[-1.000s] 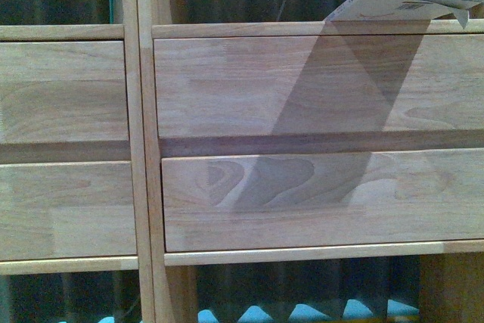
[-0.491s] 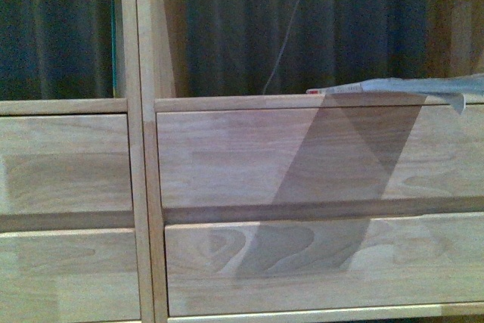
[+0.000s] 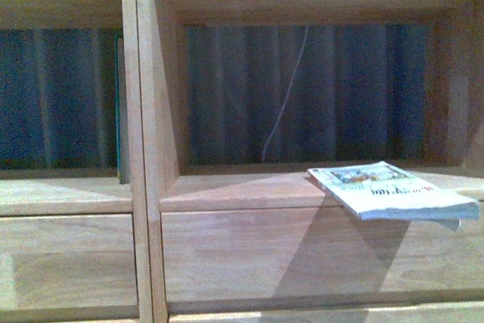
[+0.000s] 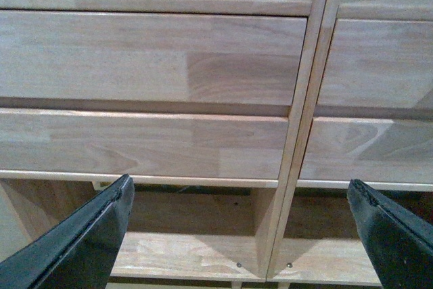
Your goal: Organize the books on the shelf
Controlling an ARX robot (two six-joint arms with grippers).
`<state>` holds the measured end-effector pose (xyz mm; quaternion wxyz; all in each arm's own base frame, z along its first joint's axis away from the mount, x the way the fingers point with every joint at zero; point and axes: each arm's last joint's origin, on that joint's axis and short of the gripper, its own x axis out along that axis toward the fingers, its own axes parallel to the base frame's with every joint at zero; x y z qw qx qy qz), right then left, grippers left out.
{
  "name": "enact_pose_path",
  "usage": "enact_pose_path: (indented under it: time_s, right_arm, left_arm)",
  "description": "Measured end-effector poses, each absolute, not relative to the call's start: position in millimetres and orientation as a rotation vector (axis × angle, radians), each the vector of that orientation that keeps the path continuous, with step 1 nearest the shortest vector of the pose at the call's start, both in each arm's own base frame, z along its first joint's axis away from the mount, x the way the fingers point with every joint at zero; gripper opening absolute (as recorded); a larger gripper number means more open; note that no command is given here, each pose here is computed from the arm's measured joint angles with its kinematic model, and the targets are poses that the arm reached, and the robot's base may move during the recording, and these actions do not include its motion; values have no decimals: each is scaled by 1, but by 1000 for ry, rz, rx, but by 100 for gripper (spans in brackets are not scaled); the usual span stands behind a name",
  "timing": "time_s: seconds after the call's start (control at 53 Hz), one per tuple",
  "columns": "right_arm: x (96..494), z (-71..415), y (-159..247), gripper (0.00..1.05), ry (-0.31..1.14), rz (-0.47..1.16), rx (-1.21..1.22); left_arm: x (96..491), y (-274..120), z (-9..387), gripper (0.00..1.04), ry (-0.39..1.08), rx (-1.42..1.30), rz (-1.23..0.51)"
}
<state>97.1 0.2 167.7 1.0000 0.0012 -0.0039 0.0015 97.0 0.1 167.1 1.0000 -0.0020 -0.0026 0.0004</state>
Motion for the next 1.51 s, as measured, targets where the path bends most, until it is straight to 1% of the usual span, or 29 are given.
enact_pose_path:
  time_s: [0.226,0.264,0.302,0.321,0.34,0.377,0.396,0.434,0.453,0.491,0.566,0.623,0.736,0.83,0.943,1.151,1.302,1.509]
  right_arm:
    - [97,168,0,98,-8,1,3]
    - [99,168,0,98,-6,-85,26]
    - [102,170,2,98,-1,-215,79]
    - [103,171,2,98,11,-326,113]
    - [103,171,3,98,21,-367,124]
    - [105,169,3,98,66,-511,153]
    - [106,168,3,98,79,-547,157]
    - [107,165,1,98,114,-690,172]
    - [108,164,0,98,122,-744,182]
    - [110,163,0,98,131,-787,206]
    - [119,169,2,98,141,-768,300]
    - [130,179,6,98,145,-729,417]
    - [159,200,14,98,185,-611,672]
    - [177,210,18,98,215,-547,803]
    - [209,226,31,98,270,-442,988]
    - [252,235,54,98,356,-329,1126]
    - [279,224,67,98,447,-312,1194]
    - [310,222,75,98,484,-310,1296]
  left_arm:
    - [97,0,167,97,-5,-4,1]
    - [97,0,167,97,-5,-4,1]
    - [97,0,167,97,-5,-4,1]
    - [97,0,167,97,-5,-4,2]
    - [97,0,167,97,-5,-4,1]
    - [97,0,167,97,-5,-4,1]
    - [97,0,167,97,-5,-4,0]
    - [97,0,167,97,-5,-4,0]
    - [97,0,167,97,-5,-4,1]
    - [97,0,167,97,-5,-4,1]
    - [97,0,167,97,-5,-4,0]
    - [97,0,167,97,-5,-4,1]
    - [97,0,167,97,-5,-4,1]
    - [97,0,167,97,-5,-4,1]
    - [97,0,167,97,-5,-4,1]
    - [97,0,167,97,-5,-4,1]
    - [97,0,167,97,-5,-4,1]
    - [97,0,167,97,-5,-4,1]
